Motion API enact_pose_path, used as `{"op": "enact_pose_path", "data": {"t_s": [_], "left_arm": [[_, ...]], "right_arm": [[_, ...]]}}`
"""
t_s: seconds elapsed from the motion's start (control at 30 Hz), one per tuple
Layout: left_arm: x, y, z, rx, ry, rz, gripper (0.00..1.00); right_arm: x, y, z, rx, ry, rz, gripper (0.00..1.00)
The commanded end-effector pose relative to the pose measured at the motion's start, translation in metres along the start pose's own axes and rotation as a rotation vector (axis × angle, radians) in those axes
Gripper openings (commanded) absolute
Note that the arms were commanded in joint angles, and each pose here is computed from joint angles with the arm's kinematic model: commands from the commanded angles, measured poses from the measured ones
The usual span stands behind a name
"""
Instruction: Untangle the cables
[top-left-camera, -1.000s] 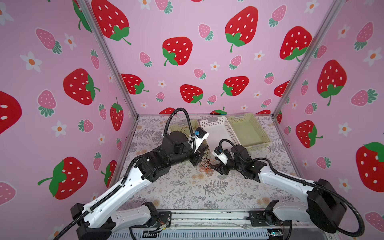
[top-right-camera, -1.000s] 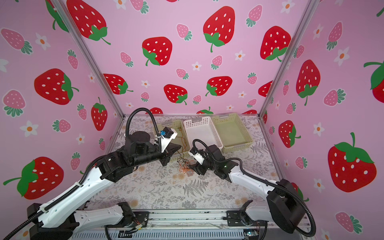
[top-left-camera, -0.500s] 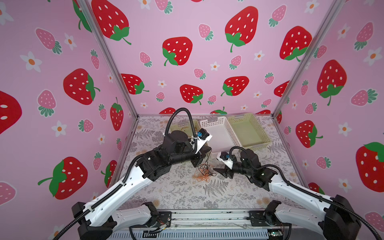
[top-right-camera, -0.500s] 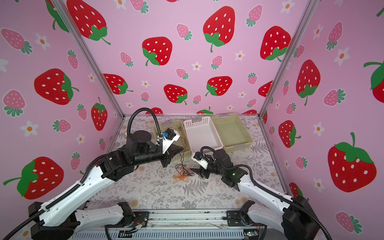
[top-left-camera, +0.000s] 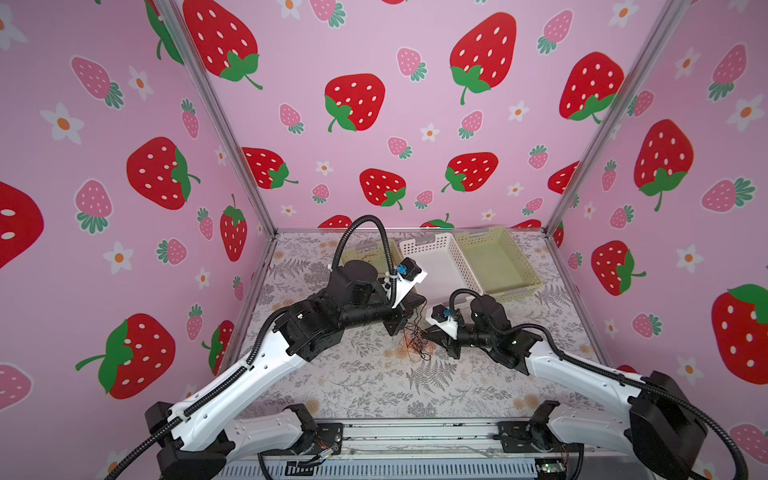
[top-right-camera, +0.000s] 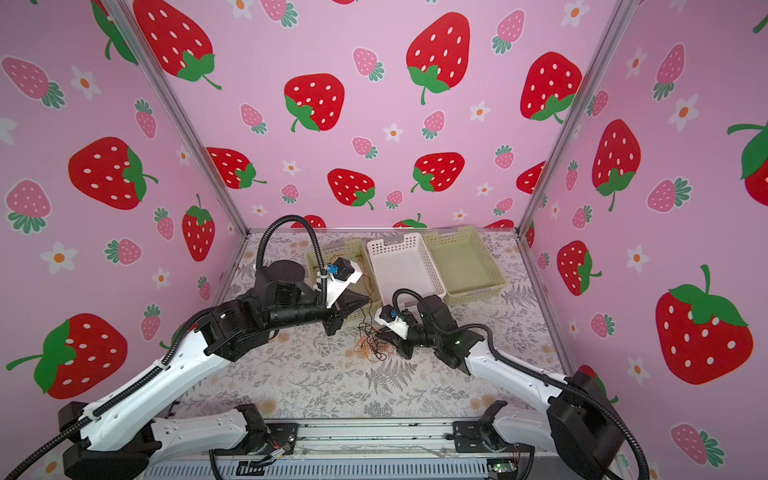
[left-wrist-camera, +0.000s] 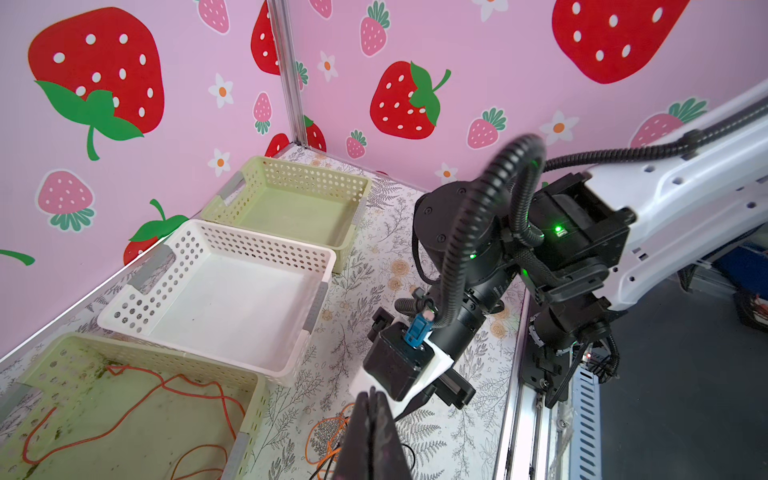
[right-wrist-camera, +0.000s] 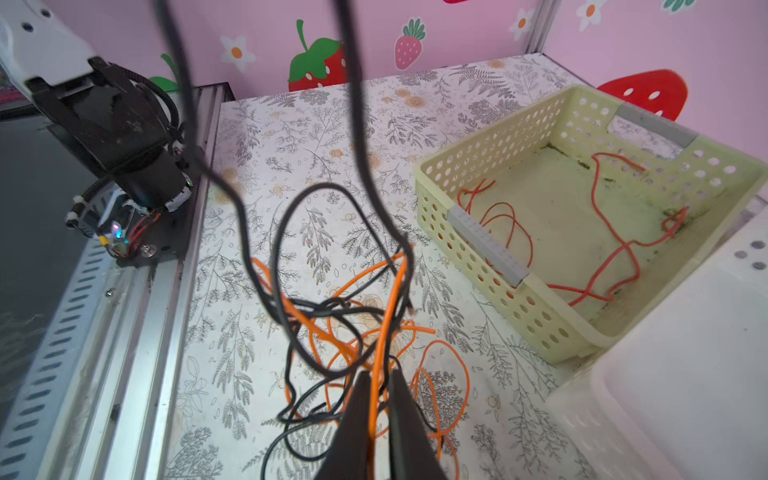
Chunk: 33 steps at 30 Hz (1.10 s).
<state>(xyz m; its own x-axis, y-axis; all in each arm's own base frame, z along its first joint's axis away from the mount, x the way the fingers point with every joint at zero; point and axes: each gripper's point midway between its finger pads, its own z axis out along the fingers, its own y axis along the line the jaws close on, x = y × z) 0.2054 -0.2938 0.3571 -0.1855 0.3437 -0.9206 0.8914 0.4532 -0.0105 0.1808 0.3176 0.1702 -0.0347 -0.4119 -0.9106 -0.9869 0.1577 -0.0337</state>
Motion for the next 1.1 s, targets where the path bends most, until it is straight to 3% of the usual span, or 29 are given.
{"op": "enact_pose_path", "data": {"t_s": [0.0,0.23,0.43,0.63,0.83,1.07], "left_arm": [[-0.022,0.003,-0.016,-0.035,-0.049,0.047,0.0],[-0.038,0.029,-0.056,-0.17,-0.124,0.03,0.0],[-0.042,0.066,-0.098,-0.344,-0.189,-0.03,0.0],[-0.04,0.085,-0.12,-0.434,-0.204,-0.059,0.0],[-0.038,0.104,-0.141,-0.55,-0.201,-0.064,0.0],[-0.035,0.104,-0.145,-0.522,-0.198,-0.084,0.0]], "right_arm": [[0.004,-0.023,-0.008,0.15,0.017,0.013,0.0],[0.069,-0.086,-0.035,0.419,0.199,0.261,0.0],[0.112,-0.115,-0.054,0.53,0.31,0.425,0.0],[0.118,-0.126,-0.063,0.578,0.35,0.454,0.0],[0.15,-0.14,-0.086,0.685,0.46,0.56,0.0],[0.169,-0.149,-0.109,0.789,0.547,0.584,0.0]]}}
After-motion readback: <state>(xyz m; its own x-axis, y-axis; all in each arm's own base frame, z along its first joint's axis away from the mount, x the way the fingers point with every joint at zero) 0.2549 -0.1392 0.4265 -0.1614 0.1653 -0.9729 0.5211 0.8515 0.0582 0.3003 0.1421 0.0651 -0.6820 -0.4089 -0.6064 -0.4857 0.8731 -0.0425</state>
